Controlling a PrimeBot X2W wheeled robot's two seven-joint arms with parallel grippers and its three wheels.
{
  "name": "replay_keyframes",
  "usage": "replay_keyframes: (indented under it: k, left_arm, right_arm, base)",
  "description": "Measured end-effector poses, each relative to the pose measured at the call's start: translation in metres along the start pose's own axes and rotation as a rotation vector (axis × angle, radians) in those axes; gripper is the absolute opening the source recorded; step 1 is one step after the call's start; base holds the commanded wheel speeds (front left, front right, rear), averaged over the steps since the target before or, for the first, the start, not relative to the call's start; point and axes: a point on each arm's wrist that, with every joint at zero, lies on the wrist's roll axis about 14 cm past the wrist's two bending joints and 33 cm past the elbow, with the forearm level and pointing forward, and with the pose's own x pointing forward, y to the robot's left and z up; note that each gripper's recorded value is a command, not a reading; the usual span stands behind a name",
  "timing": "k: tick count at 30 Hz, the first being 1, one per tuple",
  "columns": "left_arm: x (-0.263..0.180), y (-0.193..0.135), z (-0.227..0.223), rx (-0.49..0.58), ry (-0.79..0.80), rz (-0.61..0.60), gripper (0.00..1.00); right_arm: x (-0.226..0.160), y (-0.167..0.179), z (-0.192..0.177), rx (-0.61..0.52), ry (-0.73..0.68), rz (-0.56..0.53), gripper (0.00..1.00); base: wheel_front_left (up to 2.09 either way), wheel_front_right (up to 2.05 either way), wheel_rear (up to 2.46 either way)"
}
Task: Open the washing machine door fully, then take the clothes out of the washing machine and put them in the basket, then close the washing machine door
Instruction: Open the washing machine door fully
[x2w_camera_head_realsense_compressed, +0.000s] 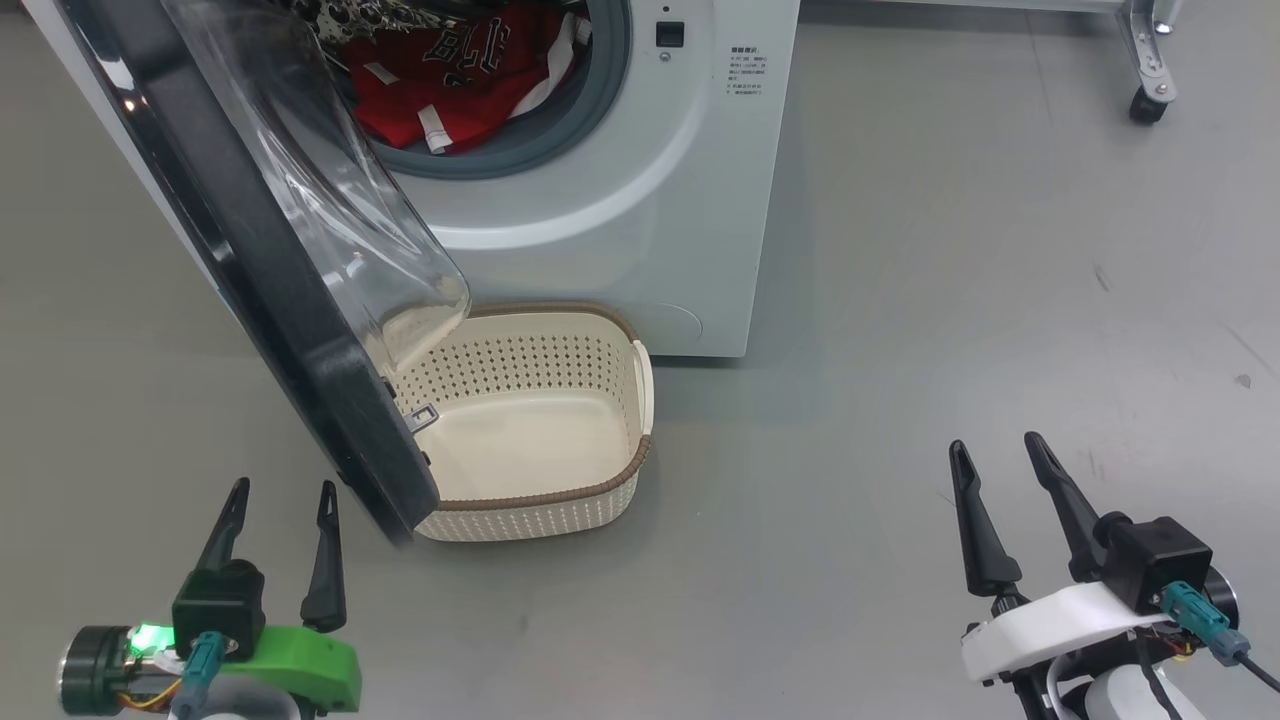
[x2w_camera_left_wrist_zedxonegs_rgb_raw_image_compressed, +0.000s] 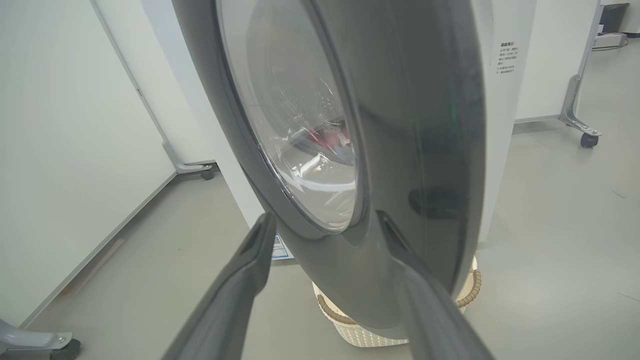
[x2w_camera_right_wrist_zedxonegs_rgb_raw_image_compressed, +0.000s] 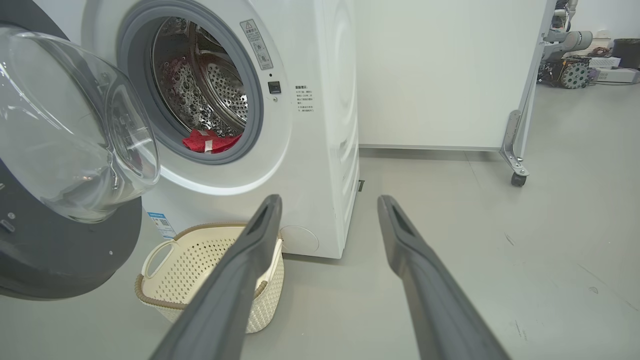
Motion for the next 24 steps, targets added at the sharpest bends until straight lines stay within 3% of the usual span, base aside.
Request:
replay_keyframes:
  k: [24]
  left_arm:
    - [0.0,-0.0002,-0.0013,-0.008,0.004,-0.003,1.0]
  right_arm:
    - [-0.0021,0.0,-0.001,0.002,-0.005,-0.002,1.0]
  base:
    - [0.0,0.0,0.0]
